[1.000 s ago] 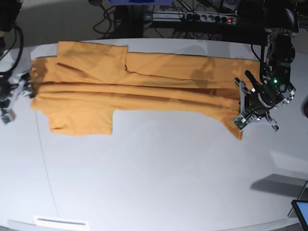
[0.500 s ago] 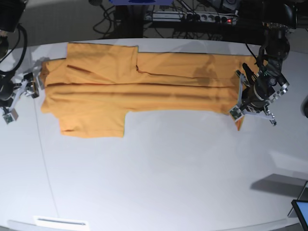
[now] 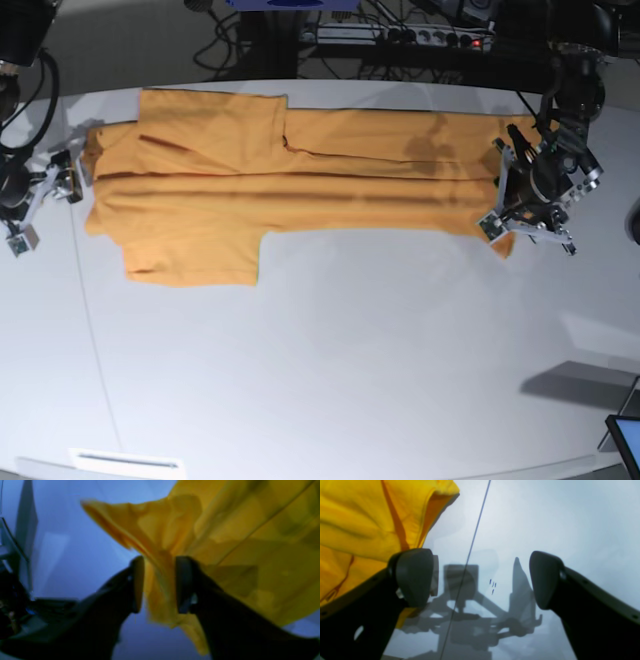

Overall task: Fold the T-shirt properly
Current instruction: 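Lower the folded edge onto the shirt and open both grippers, then raise both grippers away from the folded shirt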

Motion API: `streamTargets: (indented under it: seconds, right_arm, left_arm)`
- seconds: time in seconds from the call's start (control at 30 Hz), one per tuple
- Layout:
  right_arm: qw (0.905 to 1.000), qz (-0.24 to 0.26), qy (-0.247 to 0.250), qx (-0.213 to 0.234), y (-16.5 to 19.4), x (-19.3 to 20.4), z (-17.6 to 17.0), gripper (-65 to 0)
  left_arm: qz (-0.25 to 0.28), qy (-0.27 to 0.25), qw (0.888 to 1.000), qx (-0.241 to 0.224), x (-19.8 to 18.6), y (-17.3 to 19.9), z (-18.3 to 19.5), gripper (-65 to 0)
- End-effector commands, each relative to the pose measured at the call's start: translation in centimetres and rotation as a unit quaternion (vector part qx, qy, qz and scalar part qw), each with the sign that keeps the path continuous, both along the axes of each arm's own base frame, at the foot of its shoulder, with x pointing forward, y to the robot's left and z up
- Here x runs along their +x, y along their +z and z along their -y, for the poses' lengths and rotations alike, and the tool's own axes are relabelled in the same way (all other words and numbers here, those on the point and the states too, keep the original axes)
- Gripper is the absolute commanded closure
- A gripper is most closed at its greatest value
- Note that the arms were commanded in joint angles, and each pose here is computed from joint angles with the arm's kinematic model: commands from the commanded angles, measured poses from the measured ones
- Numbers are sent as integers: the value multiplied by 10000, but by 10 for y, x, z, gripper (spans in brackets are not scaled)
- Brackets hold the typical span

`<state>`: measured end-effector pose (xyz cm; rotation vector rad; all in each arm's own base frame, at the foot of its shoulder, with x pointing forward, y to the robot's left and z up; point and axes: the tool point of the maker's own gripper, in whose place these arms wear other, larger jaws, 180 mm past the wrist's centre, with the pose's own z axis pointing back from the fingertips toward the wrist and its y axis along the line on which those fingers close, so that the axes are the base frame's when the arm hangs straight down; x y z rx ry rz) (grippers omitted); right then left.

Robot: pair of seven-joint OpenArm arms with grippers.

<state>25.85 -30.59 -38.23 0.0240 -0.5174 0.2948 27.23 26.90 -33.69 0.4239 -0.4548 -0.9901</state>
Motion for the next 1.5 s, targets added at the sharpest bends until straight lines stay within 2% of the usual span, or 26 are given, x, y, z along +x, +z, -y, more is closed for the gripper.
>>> streamTargets:
  seconds: [0.0, 0.2, 0.43, 0.6, 0.7, 0.8, 0.9, 1.0, 1.13, 1.27, 1.47]
  right_arm:
    - [9997, 212, 15, -76, 14, 10, 7, -560]
    - [9999, 81, 5, -112, 11, 6, 8, -560]
    - [9999, 84, -2, -112, 12, 6, 8, -557]
    - [9999, 92, -2, -110, 12, 7, 8, -556]
    - [9999, 99, -1, -108, 12, 7, 8, -556]
    - [9998, 150, 2, -93, 13, 8, 7, -556]
    - [9998, 201, 7, -73, 13, 9, 7, -556]
    - [9998, 193, 6, -66, 13, 9, 6, -556]
    - [9998, 182, 2, 42, 8, 8, -2, -556]
    - [9997, 221, -7, 136, 7, 10, -8, -559]
    - [9994, 291, 2, 176, 9, 15, -12, -560]
  left_arm:
    - [199, -67, 9998, 52, 5, 13, 0, -279]
    - [311, -137, 9994, -14, 7, 19, 7, -336]
    - [432, -197, 9987, -191, 9, 23, 19, -329]
    - [831, -349, 9905, -1037, 23, 38, 48, -331]
    - [1106, -190, 9806, -1610, 34, 53, 58, -333]
    - [1403, 23, 9703, -1970, 46, 67, 57, -333]
    - [1714, 393, 9659, -1898, 59, 78, 38, -333]
    - [1797, 674, 9683, -1599, 66, 77, 16, -329]
    - [1588, 915, 9716, -1500, 66, 61, 0, -312]
    - [1409, 1052, 9721, -1553, 67, 48, -6, -227]
    - [1246, 1209, 9706, -1669, 65, 35, -11, -217]
